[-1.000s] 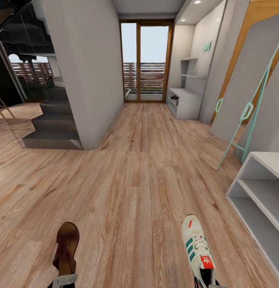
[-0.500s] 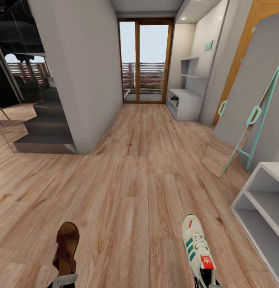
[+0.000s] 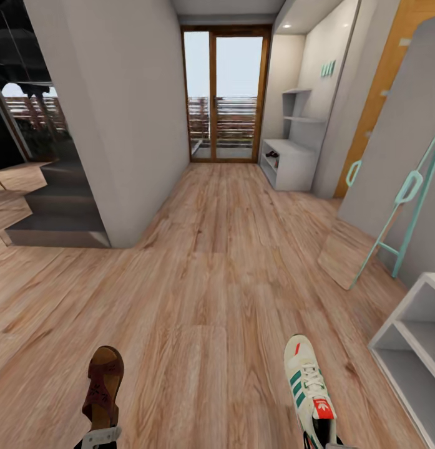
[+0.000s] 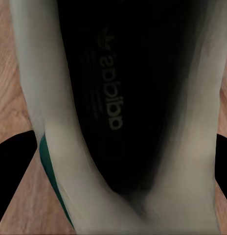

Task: Pick up the two gym shoes and the two sandals from the corridor floor and place them onto the hallstand (shoe rack) in the corridor, making sure they are on the rack and not on the floor. Arrange them so the two gym shoes are next to each other and the two sandals are next to each other.

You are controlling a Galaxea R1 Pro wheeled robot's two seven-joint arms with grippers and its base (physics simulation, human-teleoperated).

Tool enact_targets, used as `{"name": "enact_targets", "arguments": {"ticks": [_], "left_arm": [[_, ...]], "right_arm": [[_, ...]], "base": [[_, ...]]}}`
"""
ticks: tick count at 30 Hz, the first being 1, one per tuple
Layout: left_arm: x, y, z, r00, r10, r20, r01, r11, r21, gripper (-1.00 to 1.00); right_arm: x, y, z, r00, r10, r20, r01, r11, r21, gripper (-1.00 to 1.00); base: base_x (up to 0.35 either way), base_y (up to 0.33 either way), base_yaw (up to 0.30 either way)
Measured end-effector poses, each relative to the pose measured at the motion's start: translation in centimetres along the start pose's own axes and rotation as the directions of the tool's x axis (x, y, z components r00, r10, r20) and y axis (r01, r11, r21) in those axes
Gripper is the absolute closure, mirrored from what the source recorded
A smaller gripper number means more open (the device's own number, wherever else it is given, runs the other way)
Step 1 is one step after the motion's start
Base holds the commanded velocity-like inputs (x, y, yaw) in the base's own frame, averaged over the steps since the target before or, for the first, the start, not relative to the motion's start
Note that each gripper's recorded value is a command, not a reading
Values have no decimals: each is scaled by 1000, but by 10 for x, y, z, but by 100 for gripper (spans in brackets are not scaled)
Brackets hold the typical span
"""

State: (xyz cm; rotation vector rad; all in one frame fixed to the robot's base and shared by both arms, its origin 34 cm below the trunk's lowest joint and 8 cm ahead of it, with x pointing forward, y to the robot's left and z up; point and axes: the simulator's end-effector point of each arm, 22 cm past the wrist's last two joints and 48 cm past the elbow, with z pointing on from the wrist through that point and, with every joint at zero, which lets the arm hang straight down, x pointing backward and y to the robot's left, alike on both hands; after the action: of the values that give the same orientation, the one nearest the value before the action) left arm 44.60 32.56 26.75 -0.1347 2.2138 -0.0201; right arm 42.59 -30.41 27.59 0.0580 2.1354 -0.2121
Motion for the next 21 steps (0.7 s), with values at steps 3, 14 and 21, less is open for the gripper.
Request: {"name": "enact_targets", "arguments": {"ticks": [3, 14, 21], "left_arm": [[0, 0, 0, 1000, 0, 0, 0, 1000, 0, 100], [0, 0, 0, 1000, 0, 0, 0, 1000, 0, 100], [0, 0, 0, 1000, 0, 0, 0, 1000, 0, 100]], "right_arm": [[0, 0, 0, 1000, 0, 0, 0, 1000, 0, 100], [0, 0, 0, 1000, 0, 0, 0, 1000, 0, 100], [0, 0, 0, 1000, 0, 0, 0, 1000, 0, 100]], "base": [[339, -85, 0], [339, -85, 0], [339, -85, 0]]}}
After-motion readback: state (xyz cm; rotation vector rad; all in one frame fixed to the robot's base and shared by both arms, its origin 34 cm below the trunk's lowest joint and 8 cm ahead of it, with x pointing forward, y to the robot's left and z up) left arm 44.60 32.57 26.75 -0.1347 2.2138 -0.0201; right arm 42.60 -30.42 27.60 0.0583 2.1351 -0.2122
